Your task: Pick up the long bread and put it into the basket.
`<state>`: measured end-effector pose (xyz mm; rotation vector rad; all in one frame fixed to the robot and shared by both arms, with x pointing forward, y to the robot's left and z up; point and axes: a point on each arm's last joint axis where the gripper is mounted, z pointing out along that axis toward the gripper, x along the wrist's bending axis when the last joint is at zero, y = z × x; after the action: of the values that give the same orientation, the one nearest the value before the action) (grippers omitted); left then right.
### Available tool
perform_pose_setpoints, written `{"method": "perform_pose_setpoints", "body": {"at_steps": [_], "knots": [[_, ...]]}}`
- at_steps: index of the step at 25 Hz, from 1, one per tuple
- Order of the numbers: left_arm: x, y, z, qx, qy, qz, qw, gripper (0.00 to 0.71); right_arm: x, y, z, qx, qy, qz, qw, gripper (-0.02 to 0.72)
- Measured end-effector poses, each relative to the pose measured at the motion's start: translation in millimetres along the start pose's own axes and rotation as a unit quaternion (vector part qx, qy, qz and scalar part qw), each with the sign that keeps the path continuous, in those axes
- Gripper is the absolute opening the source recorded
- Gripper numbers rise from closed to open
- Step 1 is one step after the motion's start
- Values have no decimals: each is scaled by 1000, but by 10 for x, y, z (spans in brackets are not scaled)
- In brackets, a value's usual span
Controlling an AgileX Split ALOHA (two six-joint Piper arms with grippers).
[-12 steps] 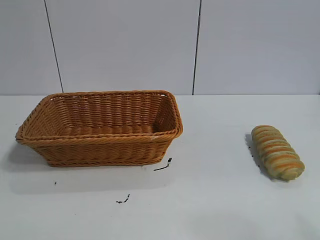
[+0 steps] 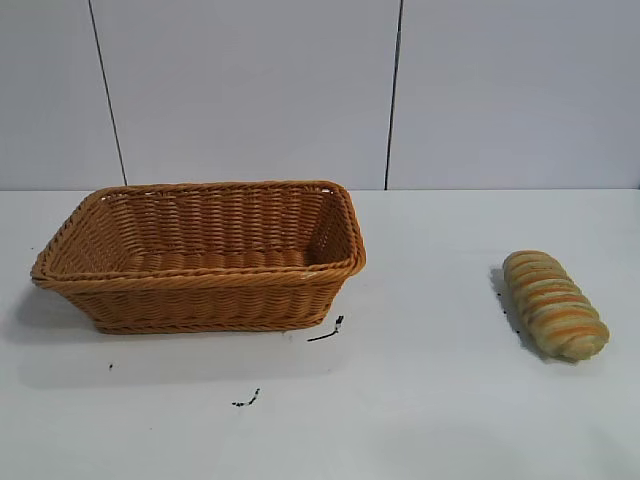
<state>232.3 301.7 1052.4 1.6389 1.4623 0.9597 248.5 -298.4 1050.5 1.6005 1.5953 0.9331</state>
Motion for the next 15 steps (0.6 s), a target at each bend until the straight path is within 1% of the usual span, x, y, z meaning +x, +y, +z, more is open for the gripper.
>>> {"method": "perform_pose_setpoints", "body": {"at_steps": [3, 7, 12, 15], "knots": [[0, 0, 0, 0, 0, 0, 1000, 696, 4, 151, 76, 35, -1, 0, 999, 661], [0, 0, 0, 0, 0, 0, 1000, 696, 12, 472, 235, 87, -2, 0, 996, 663], [0, 0, 0, 0, 0, 0, 1000, 696, 24, 902, 600, 154, -4, 0, 988, 663], [0, 0, 0, 0, 0, 0, 1000, 696, 26, 1140, 925, 198, -7, -2, 980, 663]]}}
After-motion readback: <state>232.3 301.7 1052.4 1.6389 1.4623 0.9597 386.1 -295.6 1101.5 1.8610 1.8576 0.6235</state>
